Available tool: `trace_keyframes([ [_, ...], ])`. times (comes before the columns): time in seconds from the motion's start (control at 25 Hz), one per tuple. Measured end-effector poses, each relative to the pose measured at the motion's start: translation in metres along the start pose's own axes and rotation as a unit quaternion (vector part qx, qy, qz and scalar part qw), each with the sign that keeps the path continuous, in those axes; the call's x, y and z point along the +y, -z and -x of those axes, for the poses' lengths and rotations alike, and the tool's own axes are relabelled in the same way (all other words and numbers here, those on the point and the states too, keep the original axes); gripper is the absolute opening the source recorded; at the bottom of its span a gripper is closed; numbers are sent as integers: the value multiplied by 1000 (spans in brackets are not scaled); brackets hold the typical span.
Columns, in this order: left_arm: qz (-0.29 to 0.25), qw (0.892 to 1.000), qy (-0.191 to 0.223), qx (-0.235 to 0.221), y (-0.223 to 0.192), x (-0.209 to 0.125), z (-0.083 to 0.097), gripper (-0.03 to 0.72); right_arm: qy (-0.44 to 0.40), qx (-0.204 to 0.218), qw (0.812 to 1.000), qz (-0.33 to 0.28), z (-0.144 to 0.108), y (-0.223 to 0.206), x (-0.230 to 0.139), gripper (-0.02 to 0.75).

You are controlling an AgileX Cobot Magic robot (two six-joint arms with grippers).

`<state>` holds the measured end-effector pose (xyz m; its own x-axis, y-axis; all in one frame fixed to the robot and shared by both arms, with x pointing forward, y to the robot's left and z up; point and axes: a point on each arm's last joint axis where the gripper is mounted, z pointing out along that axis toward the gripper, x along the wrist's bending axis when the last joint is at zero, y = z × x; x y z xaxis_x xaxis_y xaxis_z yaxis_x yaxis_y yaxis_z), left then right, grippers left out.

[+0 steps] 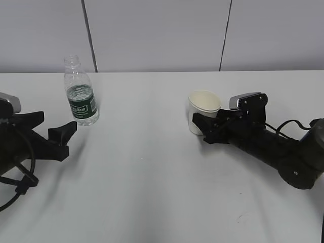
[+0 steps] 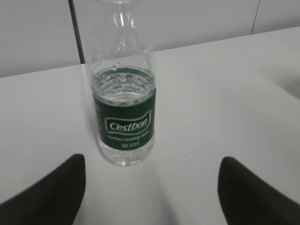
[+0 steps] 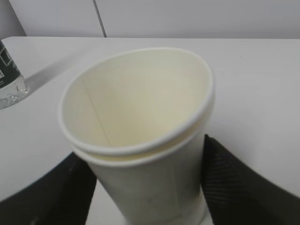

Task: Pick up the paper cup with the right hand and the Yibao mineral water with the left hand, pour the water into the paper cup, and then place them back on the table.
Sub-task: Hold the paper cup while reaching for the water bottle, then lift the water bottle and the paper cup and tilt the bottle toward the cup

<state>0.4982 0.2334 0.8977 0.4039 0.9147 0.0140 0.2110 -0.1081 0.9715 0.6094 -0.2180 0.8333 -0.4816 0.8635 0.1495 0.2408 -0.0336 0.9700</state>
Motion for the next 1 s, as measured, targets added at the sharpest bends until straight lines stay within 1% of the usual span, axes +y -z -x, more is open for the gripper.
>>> trace_keyframes([
  [0.24,13,1000,-3,1,-31,0,-7,531,0,0,1000,1,0,0,-1,521],
  [0.4,26,1000,0,13,-51,1,-14,531,-1,0,1000,1,0,0,-1,521],
  [0.56,33,999,3,23,-69,-2,-19,531,-1,1,1000,2,0,0,0,521],
  [1.0,43,999,1,24,-113,-16,-29,531,-2,0,1000,2,0,0,-1,520],
])
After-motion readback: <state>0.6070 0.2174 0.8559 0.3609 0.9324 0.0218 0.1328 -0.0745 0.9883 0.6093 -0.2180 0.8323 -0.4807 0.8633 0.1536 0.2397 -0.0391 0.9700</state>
